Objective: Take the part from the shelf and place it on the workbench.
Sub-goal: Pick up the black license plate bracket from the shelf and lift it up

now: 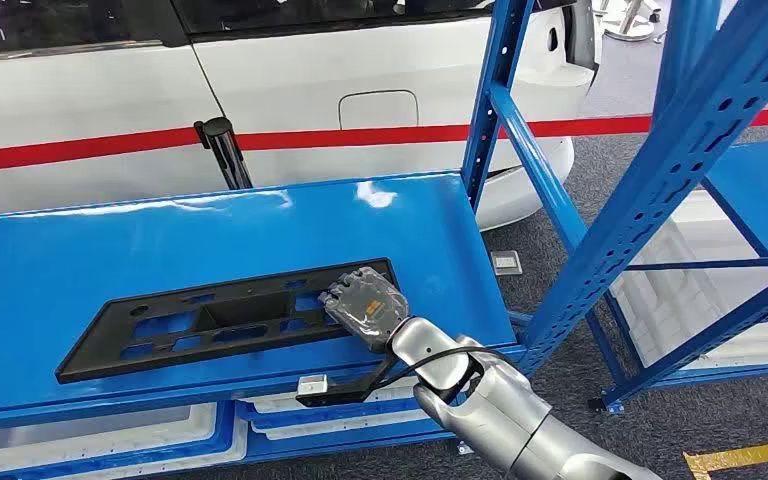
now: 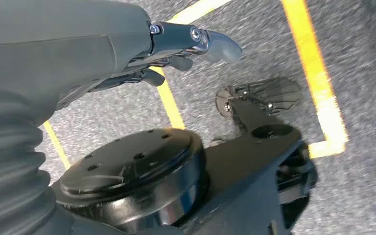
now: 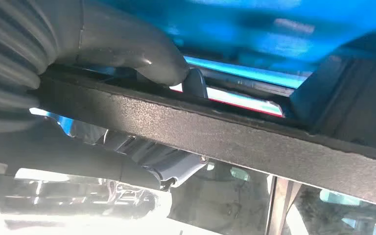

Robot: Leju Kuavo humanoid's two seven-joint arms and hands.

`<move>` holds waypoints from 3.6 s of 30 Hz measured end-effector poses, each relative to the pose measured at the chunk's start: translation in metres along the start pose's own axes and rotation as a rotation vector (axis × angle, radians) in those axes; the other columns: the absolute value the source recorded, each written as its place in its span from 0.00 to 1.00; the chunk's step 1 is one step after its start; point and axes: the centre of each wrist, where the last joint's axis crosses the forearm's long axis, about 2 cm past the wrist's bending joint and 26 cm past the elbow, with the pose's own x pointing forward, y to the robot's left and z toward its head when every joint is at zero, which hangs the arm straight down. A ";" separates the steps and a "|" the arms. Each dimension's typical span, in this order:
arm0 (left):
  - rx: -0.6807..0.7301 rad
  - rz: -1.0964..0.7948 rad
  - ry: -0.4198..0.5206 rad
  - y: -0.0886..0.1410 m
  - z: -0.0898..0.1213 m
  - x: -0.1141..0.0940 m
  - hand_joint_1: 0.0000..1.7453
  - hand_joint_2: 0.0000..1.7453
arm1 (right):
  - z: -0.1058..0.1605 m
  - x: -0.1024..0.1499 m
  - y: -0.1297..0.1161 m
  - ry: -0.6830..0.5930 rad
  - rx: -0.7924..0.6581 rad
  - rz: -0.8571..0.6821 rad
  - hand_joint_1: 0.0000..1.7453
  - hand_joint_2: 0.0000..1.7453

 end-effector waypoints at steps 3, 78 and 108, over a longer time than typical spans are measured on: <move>0.000 -0.001 0.001 0.000 0.000 0.000 0.00 1.00 | 0.000 0.002 0.000 -0.001 -0.002 -0.003 0.92 1.00; 0.011 -0.016 0.001 -0.004 -0.002 0.008 0.00 1.00 | -0.007 0.011 -0.009 0.005 -0.052 -0.121 0.92 1.00; 0.005 -0.025 -0.016 -0.005 -0.002 0.009 0.00 1.00 | -0.005 0.015 -0.012 0.045 -0.078 -0.124 0.92 1.00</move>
